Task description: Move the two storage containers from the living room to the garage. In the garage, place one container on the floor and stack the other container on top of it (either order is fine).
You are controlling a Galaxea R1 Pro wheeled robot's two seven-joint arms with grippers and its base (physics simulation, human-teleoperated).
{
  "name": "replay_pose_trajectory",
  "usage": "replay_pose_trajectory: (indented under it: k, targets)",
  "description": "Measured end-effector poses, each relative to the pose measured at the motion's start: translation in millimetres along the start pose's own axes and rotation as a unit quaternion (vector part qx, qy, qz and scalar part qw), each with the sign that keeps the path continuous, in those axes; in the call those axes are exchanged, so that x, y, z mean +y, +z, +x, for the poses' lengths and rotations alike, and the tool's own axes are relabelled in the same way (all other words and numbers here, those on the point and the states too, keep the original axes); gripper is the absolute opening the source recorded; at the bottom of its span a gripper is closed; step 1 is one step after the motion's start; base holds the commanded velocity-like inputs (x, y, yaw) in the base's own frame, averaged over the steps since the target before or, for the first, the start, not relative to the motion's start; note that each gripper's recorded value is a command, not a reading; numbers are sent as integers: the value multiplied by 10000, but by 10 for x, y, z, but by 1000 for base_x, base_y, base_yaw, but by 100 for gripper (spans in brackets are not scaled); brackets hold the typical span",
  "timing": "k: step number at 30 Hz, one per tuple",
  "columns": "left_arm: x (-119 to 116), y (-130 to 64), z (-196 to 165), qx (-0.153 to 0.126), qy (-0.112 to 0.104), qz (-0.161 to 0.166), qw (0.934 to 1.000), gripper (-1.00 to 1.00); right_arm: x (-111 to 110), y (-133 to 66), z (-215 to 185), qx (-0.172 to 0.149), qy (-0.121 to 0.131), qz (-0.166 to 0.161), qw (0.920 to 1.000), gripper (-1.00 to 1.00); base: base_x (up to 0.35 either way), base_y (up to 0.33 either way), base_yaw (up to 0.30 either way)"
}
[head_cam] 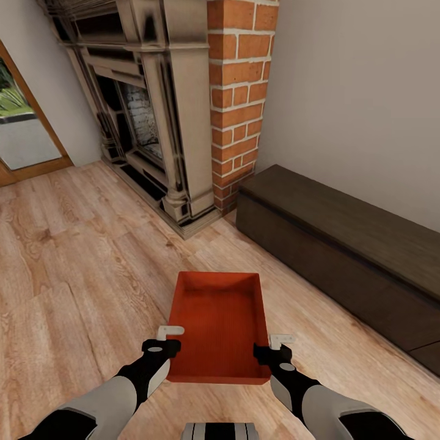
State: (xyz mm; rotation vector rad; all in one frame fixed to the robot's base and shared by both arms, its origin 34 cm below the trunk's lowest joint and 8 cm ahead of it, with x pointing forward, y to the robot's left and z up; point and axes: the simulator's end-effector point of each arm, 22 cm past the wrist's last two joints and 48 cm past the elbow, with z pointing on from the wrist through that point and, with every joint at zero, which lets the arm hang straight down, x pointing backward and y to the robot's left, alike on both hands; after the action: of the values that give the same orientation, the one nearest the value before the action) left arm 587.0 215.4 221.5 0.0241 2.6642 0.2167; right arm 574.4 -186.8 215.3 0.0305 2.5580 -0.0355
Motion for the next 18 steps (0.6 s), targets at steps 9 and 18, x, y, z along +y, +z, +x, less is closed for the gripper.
replay_pose_trajectory:
  k: [9, 18]
  targets:
    - [-9, -1, 1, 2, 0, 11, 10000, 100, -22, 1, -1, -2, -1, 34, 10000, 100, 0, 0, 0]
    - [-16, 68, 62, 2, 0, 7, 10000, 100, -28, 63, 65, -8, 1, 50, 10000, 100, 0, 0, 0]
